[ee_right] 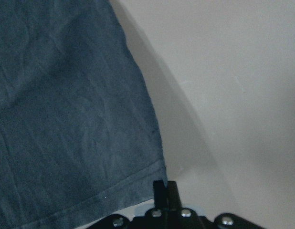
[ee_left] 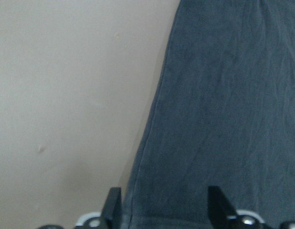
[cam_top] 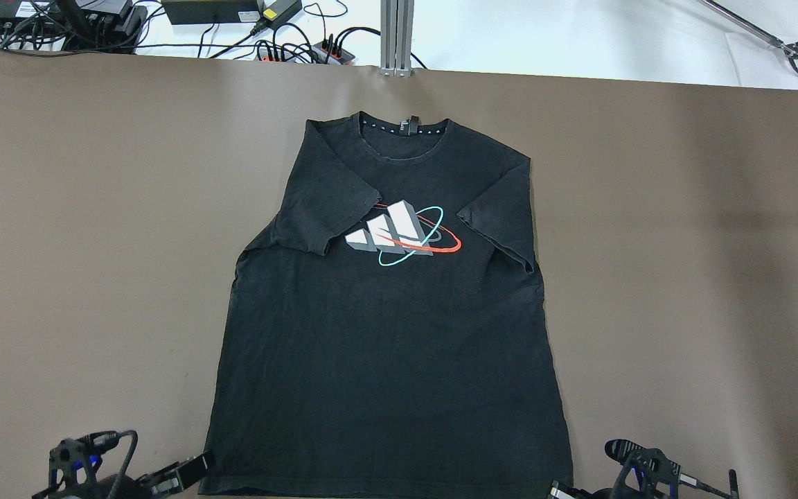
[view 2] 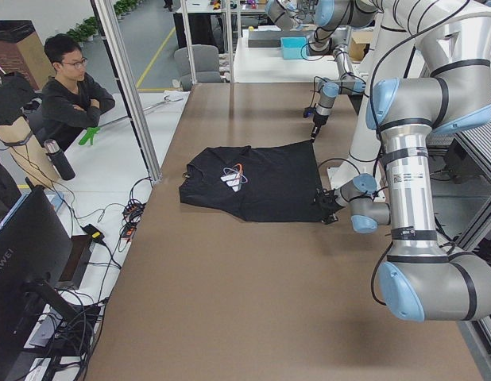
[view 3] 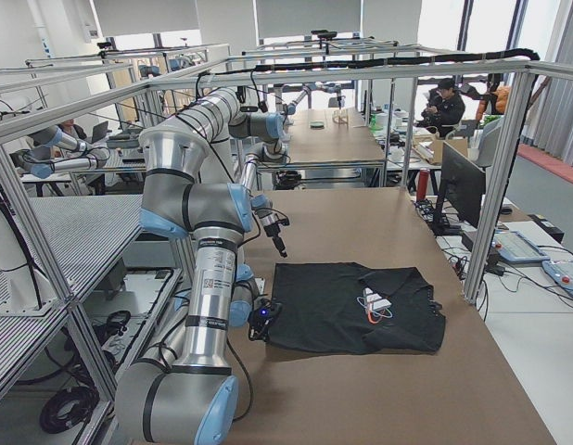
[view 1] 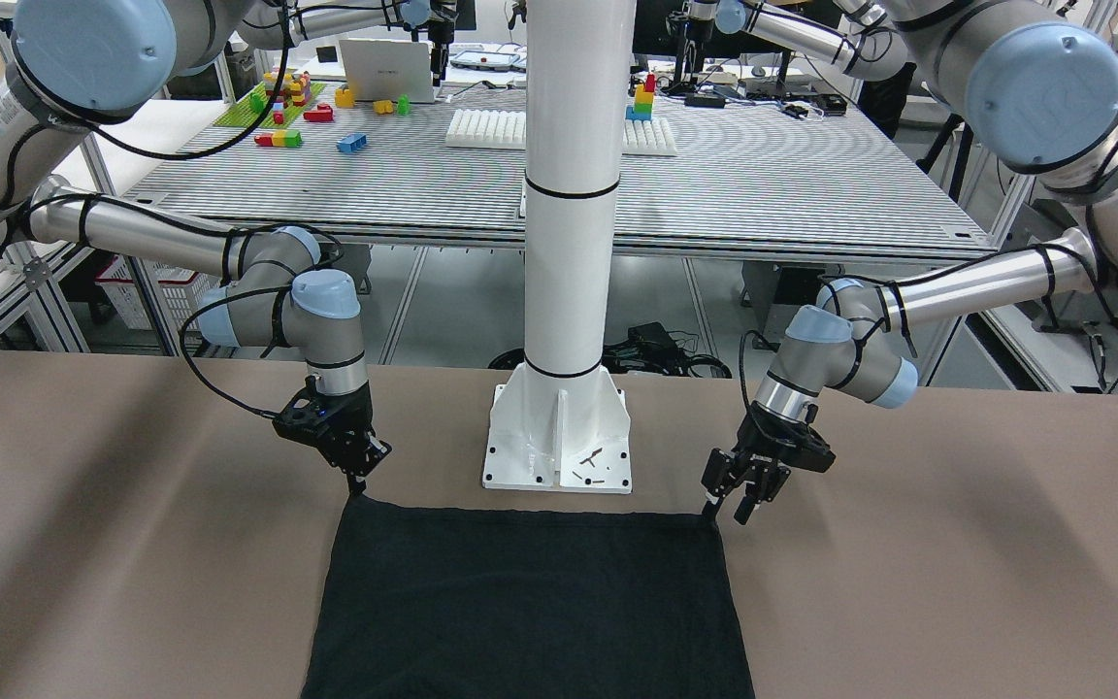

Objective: Fold clothes
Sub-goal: 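Move both grippers to the hem corners nearest the robot, then grasp both hem corners and lift them with both grippers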

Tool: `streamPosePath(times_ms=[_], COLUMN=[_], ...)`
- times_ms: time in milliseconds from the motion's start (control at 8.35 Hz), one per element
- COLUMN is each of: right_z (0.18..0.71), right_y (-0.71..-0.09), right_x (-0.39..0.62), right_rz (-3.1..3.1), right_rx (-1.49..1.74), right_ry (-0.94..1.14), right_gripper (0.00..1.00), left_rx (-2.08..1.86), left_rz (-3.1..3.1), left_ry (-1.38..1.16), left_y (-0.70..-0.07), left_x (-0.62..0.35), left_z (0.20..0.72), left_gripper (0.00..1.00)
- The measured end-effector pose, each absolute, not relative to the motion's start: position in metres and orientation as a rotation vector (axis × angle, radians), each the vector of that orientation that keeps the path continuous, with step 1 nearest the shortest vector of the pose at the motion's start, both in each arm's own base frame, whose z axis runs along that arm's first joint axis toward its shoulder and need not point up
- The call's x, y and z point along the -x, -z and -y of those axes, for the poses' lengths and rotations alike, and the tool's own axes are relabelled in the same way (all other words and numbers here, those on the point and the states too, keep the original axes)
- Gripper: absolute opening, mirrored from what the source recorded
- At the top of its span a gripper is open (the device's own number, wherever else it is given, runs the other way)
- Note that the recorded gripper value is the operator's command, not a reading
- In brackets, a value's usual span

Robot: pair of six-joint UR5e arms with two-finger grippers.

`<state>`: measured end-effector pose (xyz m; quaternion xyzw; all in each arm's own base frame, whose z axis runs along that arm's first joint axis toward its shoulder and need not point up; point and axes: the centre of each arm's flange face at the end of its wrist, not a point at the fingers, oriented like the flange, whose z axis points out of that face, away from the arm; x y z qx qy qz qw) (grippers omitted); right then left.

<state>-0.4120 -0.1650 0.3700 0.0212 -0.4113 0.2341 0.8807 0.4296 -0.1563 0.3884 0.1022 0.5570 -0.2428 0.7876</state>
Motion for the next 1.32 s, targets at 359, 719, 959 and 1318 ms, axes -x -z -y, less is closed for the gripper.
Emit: streamPosePath(times_ms=[359,719,959,1318], right_z=[0.165,0.165,0.165,0.165], right_y=[-0.372,-0.372,-0.372,-0.374], right_x=[0.412,0.413,0.413,0.414], right_rz=[0.853,0.852,0.852,0.849], right_rx=[-0.045,-0.046,-0.047,-0.049], right_ry=[-0.488,-0.487,-0.488,-0.487], right_gripper=[0.0,0.0,0.0,0.0], left_rx=[-0.219,-0.22,-0.219,-0.223], left_rz=[-1.165,-1.151,-1.149,-1.143], left_ry=[0.506,0.498,0.498,0.499], left_y=[-0.397,-0.403,-0.404,-0.407], left_x=[-0.446,-0.457,-0.459,-0.46], left_z=[0.113,0.107,0.107,0.109], left_gripper=[0.51,0.47,0.45,0.43])
